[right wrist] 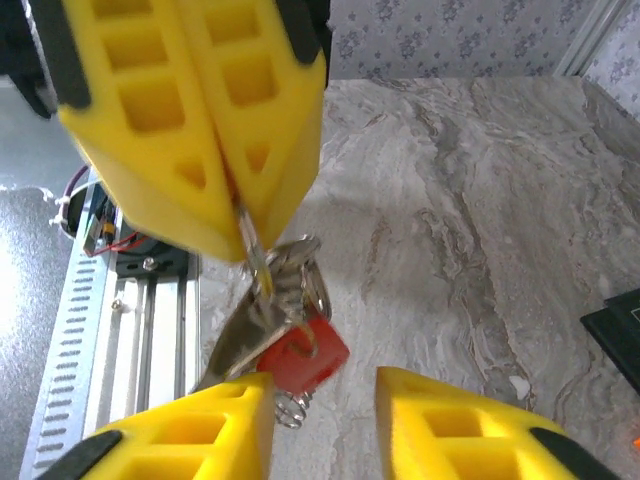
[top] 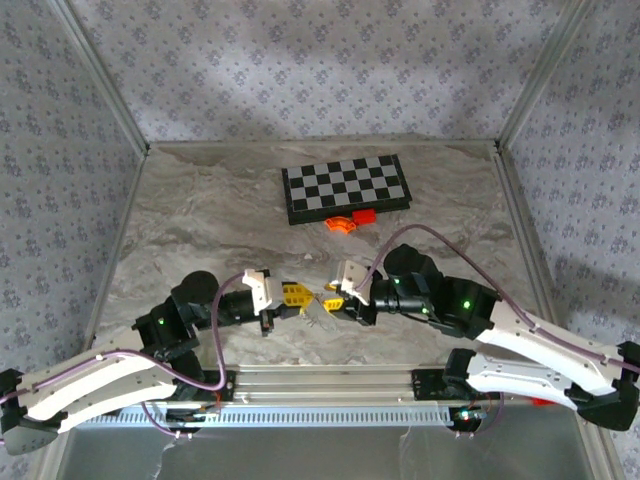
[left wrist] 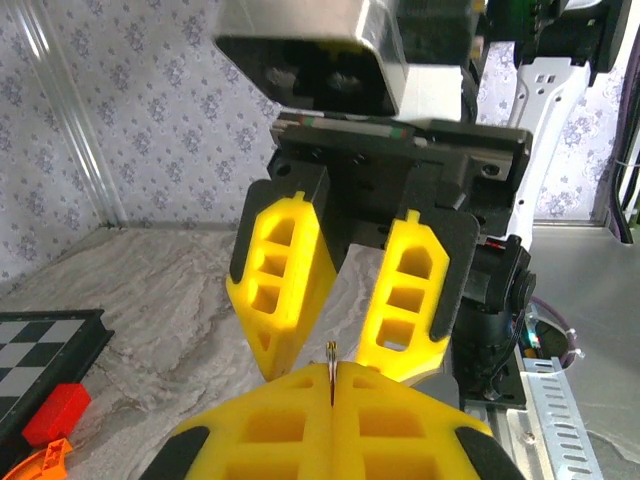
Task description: Put the keys on the keyring
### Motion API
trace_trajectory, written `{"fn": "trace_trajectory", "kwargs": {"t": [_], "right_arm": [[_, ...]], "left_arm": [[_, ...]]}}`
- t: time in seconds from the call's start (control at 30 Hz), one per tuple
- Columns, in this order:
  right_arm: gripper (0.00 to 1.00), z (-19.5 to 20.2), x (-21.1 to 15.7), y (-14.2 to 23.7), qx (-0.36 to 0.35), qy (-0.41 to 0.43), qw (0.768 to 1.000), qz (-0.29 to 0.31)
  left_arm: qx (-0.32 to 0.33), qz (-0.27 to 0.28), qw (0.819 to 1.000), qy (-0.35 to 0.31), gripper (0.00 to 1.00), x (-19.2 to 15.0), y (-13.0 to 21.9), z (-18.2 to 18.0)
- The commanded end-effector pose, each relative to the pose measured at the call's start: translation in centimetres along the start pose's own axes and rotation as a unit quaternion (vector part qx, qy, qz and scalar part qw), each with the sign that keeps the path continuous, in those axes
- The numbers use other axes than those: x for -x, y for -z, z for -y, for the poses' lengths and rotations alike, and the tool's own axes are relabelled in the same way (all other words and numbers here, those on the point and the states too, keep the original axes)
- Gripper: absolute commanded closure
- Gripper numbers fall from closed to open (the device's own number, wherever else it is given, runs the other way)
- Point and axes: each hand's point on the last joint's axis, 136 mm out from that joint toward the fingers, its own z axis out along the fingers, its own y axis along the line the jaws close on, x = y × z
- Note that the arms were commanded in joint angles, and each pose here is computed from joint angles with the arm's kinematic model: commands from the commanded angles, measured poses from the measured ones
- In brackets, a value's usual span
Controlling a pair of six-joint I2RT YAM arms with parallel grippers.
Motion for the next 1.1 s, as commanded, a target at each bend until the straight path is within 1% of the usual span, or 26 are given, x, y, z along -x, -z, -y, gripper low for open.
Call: {"fn": "trace_trajectory", "kwargs": {"t": [0.0,0.23,0.4,0.53,0.67,0.9,1.07], "right_arm": [[0.61,-0.6,0.7,0.6,0.012,-0.009,0.999,0.033],[0.58,-1.7,1.0,0.4,0.038,-0.025,0.997,0.067],[0.58,-1.8,1.6,0.0,0.039,-0.032,0.994,0.093],[0.61,-1.9,2.1,0.0,0.042,-0.034,0.992,0.112],[0.65,-2.0,1.8,-0.4,0.042,-0.035,0.993,0.108],[0.68,-1.3,1.7,-0.6,0.024,-0.040,0.993,0.110],[0.72,-1.1,1.4,-1.1,0.021,-0.041,0.994,0.103]], "left_arm": [[-0.009,0.050,0.999,-0.009,1.00,2.7,0.6,0.4],[-0.010,0.062,0.998,-0.005,1.00,3.1,0.7,0.5],[-0.011,0.068,0.998,-0.001,1.00,3.2,0.7,0.4],[-0.011,0.068,0.998,0.002,1.00,3.1,0.7,0.4],[-0.011,0.065,0.998,0.005,1.00,3.0,0.6,0.4],[-0.014,0.067,0.998,0.005,1.00,3.0,0.6,0.5],[-0.015,0.067,0.998,0.005,1.00,3.1,0.6,0.6]]}}
